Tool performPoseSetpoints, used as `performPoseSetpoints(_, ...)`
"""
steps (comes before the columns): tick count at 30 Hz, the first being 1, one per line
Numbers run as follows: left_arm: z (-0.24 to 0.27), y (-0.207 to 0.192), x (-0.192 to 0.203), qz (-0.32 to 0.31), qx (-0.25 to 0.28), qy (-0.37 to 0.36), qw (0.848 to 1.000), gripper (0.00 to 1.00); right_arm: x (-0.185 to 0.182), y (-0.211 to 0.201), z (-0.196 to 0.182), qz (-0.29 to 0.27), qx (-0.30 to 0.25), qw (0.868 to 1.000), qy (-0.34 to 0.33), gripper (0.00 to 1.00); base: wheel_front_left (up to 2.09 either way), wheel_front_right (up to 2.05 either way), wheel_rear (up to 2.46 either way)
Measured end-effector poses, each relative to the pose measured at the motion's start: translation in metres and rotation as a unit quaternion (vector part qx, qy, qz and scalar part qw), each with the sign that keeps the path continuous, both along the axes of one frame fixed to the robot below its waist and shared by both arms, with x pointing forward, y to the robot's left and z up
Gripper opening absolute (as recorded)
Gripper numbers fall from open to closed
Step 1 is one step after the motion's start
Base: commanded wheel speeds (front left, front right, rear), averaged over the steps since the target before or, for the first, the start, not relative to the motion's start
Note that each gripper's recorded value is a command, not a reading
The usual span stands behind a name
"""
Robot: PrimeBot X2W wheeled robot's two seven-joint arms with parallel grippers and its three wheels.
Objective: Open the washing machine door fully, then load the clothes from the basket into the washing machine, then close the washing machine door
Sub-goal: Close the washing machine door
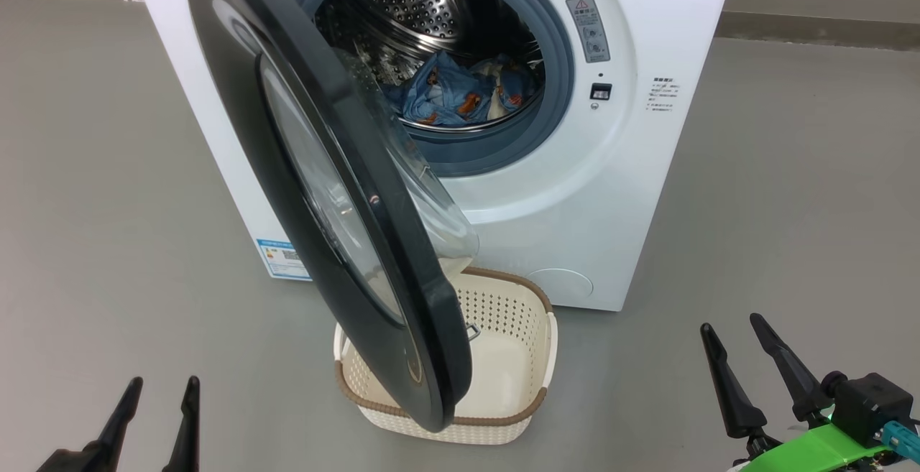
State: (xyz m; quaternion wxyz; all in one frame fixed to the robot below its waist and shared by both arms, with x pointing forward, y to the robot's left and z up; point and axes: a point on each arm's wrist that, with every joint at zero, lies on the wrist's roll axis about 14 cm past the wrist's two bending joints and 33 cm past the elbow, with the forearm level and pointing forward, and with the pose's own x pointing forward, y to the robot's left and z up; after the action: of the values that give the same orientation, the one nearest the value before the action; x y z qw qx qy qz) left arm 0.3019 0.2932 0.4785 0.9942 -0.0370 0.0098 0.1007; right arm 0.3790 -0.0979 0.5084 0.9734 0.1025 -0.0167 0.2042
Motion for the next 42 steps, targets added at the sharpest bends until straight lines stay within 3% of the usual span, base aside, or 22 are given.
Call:
performPoseSetpoints(21, -0.008, -0.003, -0.001, -0.001, 0.005, 0.013, 1.000, 1.00, 0.000, -0.007, 0.000, -0.013, 0.003, 1.000, 0.001, 1.00, 0.00, 0.00, 0.00)
performPoseSetpoints(42, -0.011, -0.037, 0.025, -0.064, 0.010, 0.019, 0.998, 1.00, -0.012, -0.041, -0.008, -0.064, 0.005, 0.998, 0.013, 1.00, 0.00, 0.00, 0.00)
